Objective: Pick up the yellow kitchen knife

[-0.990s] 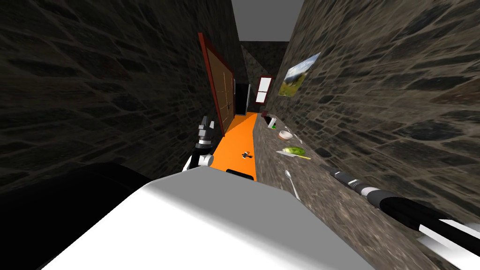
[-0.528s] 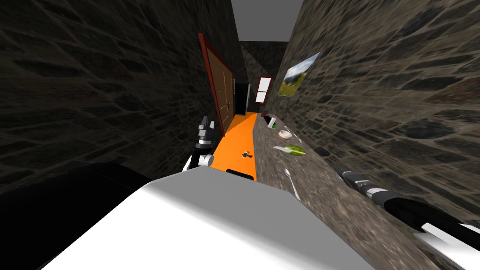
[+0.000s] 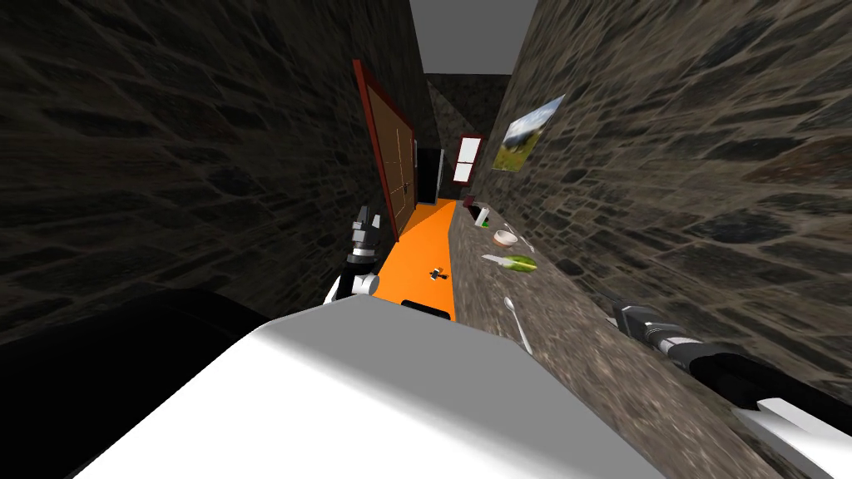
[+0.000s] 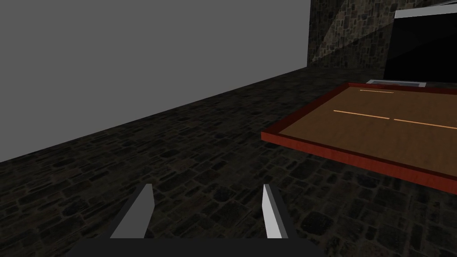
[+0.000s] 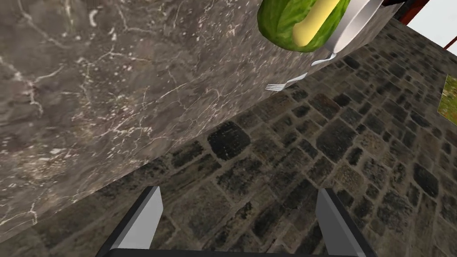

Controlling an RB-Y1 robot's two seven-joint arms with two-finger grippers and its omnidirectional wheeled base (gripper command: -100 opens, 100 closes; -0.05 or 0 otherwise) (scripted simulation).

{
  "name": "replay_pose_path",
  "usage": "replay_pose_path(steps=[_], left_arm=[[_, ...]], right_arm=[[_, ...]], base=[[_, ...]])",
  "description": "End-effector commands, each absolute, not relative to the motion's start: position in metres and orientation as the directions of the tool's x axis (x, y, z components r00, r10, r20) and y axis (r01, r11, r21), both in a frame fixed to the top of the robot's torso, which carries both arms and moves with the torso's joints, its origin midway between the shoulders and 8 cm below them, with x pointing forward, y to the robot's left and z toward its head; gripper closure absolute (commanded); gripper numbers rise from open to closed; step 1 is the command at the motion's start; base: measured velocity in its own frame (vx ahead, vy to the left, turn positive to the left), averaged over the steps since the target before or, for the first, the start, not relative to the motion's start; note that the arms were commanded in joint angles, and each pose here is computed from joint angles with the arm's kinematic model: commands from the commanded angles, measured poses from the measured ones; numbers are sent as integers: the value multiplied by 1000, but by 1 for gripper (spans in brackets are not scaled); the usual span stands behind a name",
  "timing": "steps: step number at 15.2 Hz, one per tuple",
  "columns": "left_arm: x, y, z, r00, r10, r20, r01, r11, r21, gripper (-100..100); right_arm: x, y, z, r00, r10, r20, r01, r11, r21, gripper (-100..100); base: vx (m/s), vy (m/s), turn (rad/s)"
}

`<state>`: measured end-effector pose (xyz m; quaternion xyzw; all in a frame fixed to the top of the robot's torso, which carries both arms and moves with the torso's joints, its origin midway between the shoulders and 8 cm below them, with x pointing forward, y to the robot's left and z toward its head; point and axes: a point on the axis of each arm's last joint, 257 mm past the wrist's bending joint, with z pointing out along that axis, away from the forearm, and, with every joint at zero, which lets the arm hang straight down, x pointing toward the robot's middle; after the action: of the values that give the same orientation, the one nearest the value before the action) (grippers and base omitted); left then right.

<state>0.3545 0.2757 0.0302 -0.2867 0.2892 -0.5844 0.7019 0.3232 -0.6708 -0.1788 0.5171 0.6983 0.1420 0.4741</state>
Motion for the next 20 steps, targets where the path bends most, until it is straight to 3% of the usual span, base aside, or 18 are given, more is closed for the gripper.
replay_pose_path(steps=[1, 5, 6, 10, 11, 15, 16, 20], left_arm=[[354, 276, 30, 150, -986, -71, 655, 153, -740, 0], [354, 276, 30, 150, -986, -71, 655, 153, -740, 0], [354, 276, 30, 150, -986, -71, 655, 153, -740, 0], [354, 276, 30, 150, -986, -71, 655, 153, -740, 0], [354, 276, 30, 150, -986, -71, 655, 153, -740, 0], [354, 276, 30, 150, -986, -71, 655, 153, -740, 0], [354, 276, 30, 150, -986, -71, 655, 153, -740, 0], [354, 276, 30, 150, -986, -71, 655, 153, -740, 0]], right_arm=[[318, -684, -176, 100, 893, -439, 593, 300, 747, -100], [318, -684, -177, 154, 917, -367, 581, 217, 784, -100], [310, -697, -177, 252, 922, -294, 567, 105, 817, -100], [310, -696, -178, 301, 929, -214, 542, 18, 840, -100], [302, -707, -180, 390, 911, -133, 510, -94, 855, -100], [302, -705, -181, 432, 901, -48, 473, -181, 862, -100], [292, -714, -186, 508, 861, 35, 426, -287, 858, -100], [293, -712, -187, 540, 833, 122, 380, -370, 848, -100]], base=[[-20, 1, 0], [-19, -1, -3], [-18, -6, 3], [-18, -3, -1], [-17, -6, 7], [-16, -5, 1], [-12, -4, 12], [-14, -7, 3]])
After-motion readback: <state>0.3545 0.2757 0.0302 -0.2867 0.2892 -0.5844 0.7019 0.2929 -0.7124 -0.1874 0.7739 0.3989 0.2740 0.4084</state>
